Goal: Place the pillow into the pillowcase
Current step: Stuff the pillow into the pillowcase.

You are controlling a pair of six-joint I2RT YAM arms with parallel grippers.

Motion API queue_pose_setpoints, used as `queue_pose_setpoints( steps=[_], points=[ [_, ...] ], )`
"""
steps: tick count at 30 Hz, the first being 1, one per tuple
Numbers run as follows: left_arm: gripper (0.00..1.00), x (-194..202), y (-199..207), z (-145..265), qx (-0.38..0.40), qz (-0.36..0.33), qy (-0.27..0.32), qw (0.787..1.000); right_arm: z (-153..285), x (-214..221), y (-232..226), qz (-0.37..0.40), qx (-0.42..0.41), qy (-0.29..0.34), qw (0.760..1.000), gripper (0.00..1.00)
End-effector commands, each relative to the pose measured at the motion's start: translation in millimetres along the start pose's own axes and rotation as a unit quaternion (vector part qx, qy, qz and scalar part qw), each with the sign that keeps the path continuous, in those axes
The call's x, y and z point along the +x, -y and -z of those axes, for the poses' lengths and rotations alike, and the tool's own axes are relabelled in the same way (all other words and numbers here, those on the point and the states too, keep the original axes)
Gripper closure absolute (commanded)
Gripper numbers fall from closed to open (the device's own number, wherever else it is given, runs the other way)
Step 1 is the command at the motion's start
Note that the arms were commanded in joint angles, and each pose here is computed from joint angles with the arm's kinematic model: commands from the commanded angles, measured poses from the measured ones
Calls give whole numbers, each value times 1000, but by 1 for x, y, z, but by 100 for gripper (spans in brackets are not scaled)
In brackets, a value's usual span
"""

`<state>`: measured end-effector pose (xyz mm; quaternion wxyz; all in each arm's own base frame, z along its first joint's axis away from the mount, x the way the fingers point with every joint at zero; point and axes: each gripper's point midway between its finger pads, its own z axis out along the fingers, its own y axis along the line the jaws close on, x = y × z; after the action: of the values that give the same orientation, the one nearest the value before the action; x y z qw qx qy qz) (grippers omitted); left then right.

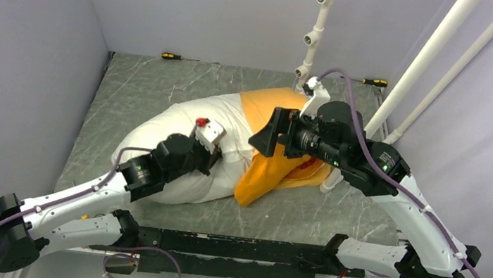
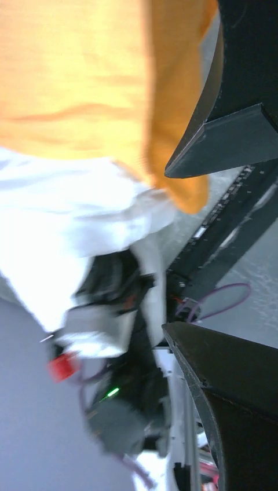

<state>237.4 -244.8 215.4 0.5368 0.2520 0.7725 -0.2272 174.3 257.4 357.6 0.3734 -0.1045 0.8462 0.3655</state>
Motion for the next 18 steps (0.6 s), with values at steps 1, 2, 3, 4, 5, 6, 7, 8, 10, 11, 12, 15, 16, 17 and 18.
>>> queue_pose_setpoints(
  steps=[1,2,3,4,5,6,7,8,10,11,12,15,16,17,18],
  points=[
    [100,40,72,-8,140,-49,4,989,-11,-44,1,37,36,57,997,4],
    [100,53,82,-7,155,-55,-7,986,-25,-44,4,43,48,43,997,7],
    [100,66,83,-7,150,-58,-19,987,-34,-45,6,48,56,34,997,10],
    [100,79,84,-8,148,-59,-31,987,-44,-46,10,52,64,27,996,12],
    [100,89,86,-7,148,-60,-38,987,-52,-47,13,54,73,22,996,15],
    [100,101,86,-7,145,-60,-44,987,-61,-48,18,55,79,15,995,20],
    [100,109,88,-7,143,-61,-47,987,-71,-48,23,57,87,8,995,23],
    [100,115,89,-6,140,-62,-49,987,-80,-47,29,60,97,0,993,25],
    [100,124,90,-7,135,-68,-55,987,-94,-43,43,68,133,-19,989,32],
    [100,127,91,-7,132,-72,-60,987,-99,-42,51,71,152,-25,986,35],
    [100,130,91,-8,128,-77,-65,987,-101,-42,59,76,173,-28,982,36],
    [100,137,98,-10,131,-90,-76,984,-102,-40,88,90,250,-31,964,39],
    [100,139,101,-11,133,-92,-76,984,-100,-40,94,94,265,-29,959,39],
    [100,139,103,-11,136,-95,-76,983,-99,-40,98,99,274,-27,956,40],
    [100,140,105,-12,135,-96,-76,983,-99,-39,103,102,283,-26,953,42]
  ],
)
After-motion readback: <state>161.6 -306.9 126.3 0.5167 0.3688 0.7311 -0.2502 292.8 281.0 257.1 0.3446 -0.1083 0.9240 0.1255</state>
